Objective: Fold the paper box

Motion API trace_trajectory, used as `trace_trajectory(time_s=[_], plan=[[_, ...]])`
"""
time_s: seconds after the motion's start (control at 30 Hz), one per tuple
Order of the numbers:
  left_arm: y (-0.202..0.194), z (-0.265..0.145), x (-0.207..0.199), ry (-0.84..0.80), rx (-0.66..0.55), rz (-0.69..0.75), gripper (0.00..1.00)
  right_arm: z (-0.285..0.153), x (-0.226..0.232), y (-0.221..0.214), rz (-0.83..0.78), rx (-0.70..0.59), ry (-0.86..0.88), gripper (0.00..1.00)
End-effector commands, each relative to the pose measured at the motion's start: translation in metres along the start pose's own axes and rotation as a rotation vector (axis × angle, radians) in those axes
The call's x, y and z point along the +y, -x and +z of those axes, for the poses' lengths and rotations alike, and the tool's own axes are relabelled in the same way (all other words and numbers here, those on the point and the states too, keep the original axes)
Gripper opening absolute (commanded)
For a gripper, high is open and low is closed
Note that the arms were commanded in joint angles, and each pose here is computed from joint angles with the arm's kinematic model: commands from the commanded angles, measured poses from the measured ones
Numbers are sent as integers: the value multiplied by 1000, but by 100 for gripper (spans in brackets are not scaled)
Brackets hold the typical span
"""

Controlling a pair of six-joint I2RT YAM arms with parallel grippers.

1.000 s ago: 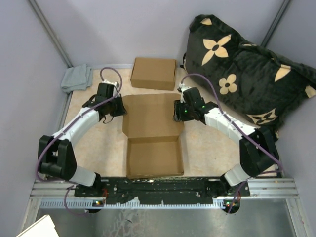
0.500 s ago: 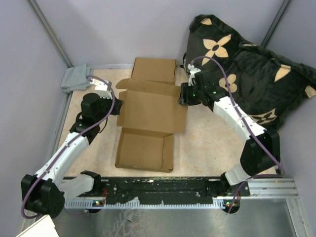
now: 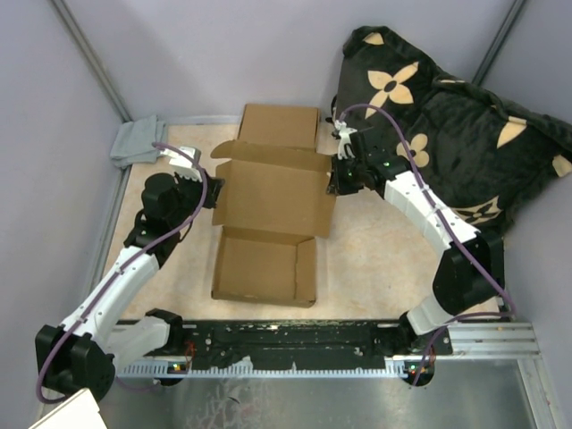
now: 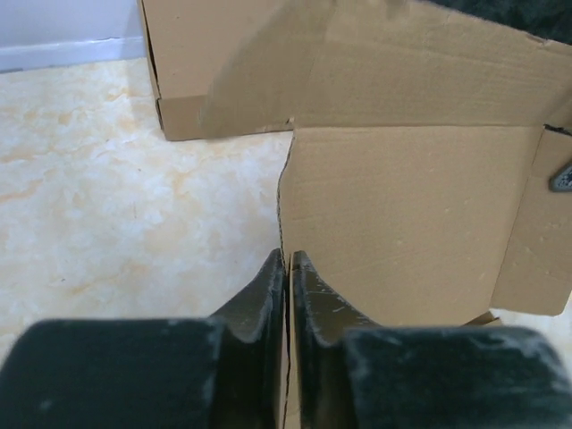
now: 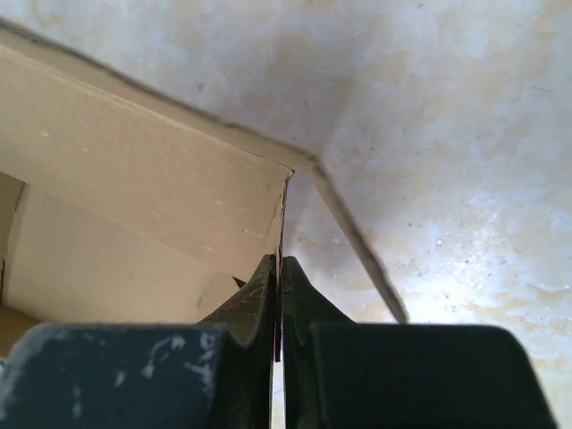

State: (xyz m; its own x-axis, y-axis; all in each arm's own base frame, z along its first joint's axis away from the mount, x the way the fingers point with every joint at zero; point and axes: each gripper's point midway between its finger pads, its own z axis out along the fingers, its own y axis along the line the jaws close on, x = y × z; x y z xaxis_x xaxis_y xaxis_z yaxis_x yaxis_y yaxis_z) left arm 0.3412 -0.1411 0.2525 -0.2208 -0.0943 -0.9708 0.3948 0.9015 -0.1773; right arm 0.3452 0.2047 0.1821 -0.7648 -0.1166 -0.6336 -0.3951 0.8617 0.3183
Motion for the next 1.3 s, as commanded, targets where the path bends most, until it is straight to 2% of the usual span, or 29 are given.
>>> trace_trajectory(time_s=[0.0,0.07,0.1,0.2,0.43,0.57,0.67,1.0,1.07,1.1,1.13,1.17,1.2,1.27], plan=[[21,-3,-8,-31,-68,25,19,-12,-10,40,-29,-132,-126,0],[22,-3,-8,-28,-62,29,35,-19,-14,57,-51,-206,-181,0],[23,-2,-8,-27,-58,32,37,-22,-12,65,-66,-246,-190,0],[27,-2,-8,-25,-50,37,42,-32,-2,86,-105,-364,-192,0],[25,-1,4,43,11,56,42,-38,10,97,-158,-544,-192,0],[33,-10,15,110,25,86,44,-32,6,95,-167,-571,-207,0],[26,-9,22,146,79,96,45,-26,6,92,-168,-570,-194,0],[-2,18,23,132,188,68,44,-27,9,76,-181,-546,-158,0],[-2,20,20,113,192,60,41,-25,10,75,-184,-535,-149,0],[-2,21,18,104,192,58,35,-24,11,73,-182,-525,-145,0],[-1,21,17,98,190,58,26,-24,12,72,-177,-513,-141,2],[0,20,16,95,185,59,15,-24,13,70,-170,-498,-135,9],[2,20,15,93,179,57,2,-25,13,66,-158,-469,-136,26],[9,17,13,87,152,54,0,-30,10,57,-125,-419,-155,57]])
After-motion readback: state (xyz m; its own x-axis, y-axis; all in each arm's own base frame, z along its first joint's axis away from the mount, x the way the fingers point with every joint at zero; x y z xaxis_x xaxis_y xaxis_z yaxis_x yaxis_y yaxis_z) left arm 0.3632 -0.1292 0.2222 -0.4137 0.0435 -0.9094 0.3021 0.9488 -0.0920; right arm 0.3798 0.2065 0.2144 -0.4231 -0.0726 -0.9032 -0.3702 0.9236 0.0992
